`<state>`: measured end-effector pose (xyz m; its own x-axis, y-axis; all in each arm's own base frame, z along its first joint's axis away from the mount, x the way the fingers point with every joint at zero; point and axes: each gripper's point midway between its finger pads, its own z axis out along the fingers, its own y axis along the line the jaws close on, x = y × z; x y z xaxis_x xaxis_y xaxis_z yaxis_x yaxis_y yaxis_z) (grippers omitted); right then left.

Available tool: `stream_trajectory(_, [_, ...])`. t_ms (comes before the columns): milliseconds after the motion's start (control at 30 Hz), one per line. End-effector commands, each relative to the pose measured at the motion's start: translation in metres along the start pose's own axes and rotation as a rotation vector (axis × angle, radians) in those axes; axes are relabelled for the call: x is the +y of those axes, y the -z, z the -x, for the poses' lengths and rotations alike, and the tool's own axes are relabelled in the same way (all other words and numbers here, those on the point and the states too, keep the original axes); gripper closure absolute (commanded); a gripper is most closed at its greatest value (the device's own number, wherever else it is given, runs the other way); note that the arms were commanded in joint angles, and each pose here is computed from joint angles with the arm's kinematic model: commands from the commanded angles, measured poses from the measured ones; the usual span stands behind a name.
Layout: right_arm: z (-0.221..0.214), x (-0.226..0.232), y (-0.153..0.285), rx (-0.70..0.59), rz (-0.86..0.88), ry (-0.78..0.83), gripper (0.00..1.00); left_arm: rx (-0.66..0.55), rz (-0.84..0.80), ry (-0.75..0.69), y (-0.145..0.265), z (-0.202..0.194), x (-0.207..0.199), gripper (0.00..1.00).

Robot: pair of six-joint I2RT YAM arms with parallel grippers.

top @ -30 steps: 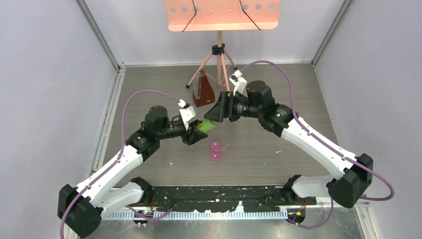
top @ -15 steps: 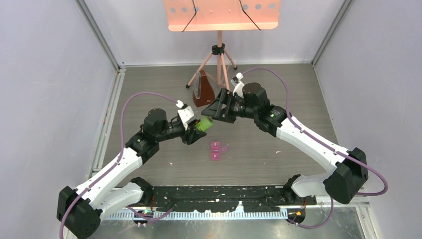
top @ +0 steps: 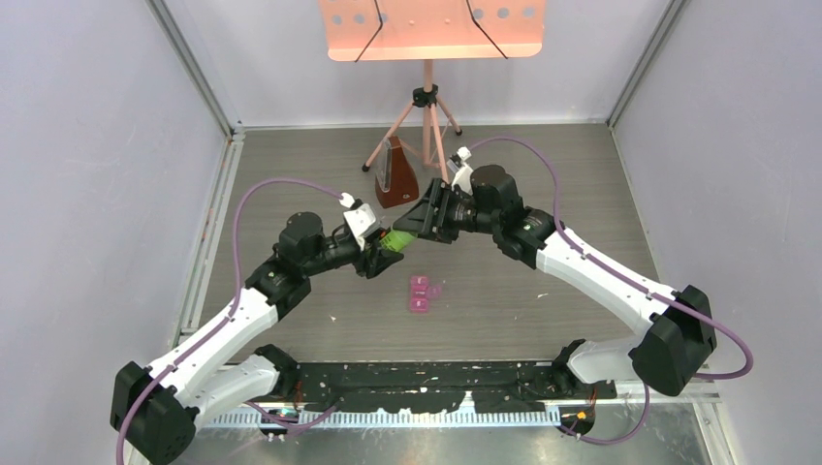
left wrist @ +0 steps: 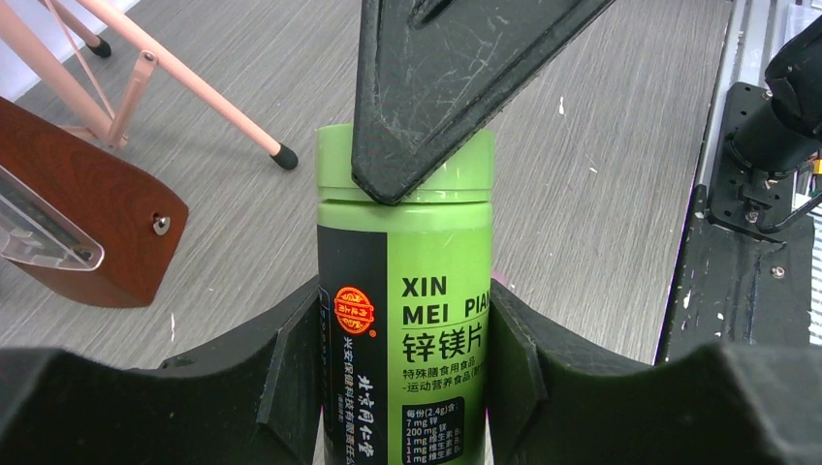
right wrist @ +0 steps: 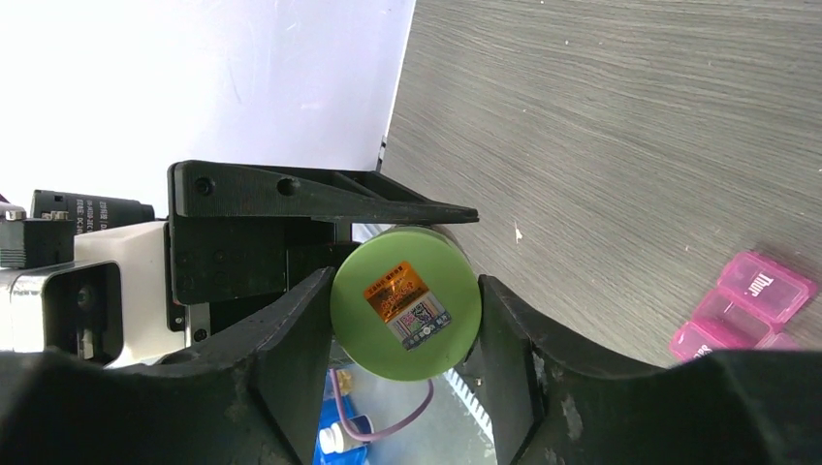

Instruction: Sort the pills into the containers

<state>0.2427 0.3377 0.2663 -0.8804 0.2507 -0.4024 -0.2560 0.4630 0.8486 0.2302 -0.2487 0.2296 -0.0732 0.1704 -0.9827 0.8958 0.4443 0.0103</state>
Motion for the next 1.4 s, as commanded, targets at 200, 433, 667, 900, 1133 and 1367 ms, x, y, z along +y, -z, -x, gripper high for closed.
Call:
stream_trajectory(200, [0.005, 0.027, 0.009, 0.023, 0.163, 0.375, 0.85, -0.104, -0.053, -0.049, 0.006, 0.037, -0.010, 1.00])
stream_trajectory(433, [0.006, 0.044, 0.037, 0.022, 0.373, 0.815, 0.94, -0.061, -0.411, -0.042, 0.027, 0.039, -0.070, 1.00])
stream_trajectory(667, [0.007, 0.074, 0.064, -0.029, 0.527, 1.043, 0.95, -0.083, -0.518, -0.021, 0.033, 0.048, -0.086, 1.00])
stream_trajectory(900, [0.021, 0.086, 0.076, -0.151, 0.500, 1.130, 0.72, -0.086, -0.549, -0.015, 0.035, 0.060, -0.089, 1.00])
stream_trajectory(1133, [0.037, 0.079, 0.077, -0.133, 0.295, 0.798, 0.04, -0.076, -0.333, -0.109, 0.025, 0.054, -0.055, 1.00])
stream_trajectory(1367, [0.051, 0.056, 0.063, -0.168, 0.091, 0.385, 0.01, -0.067, -0.143, -0.211, 0.021, 0.051, -0.022, 1.00])
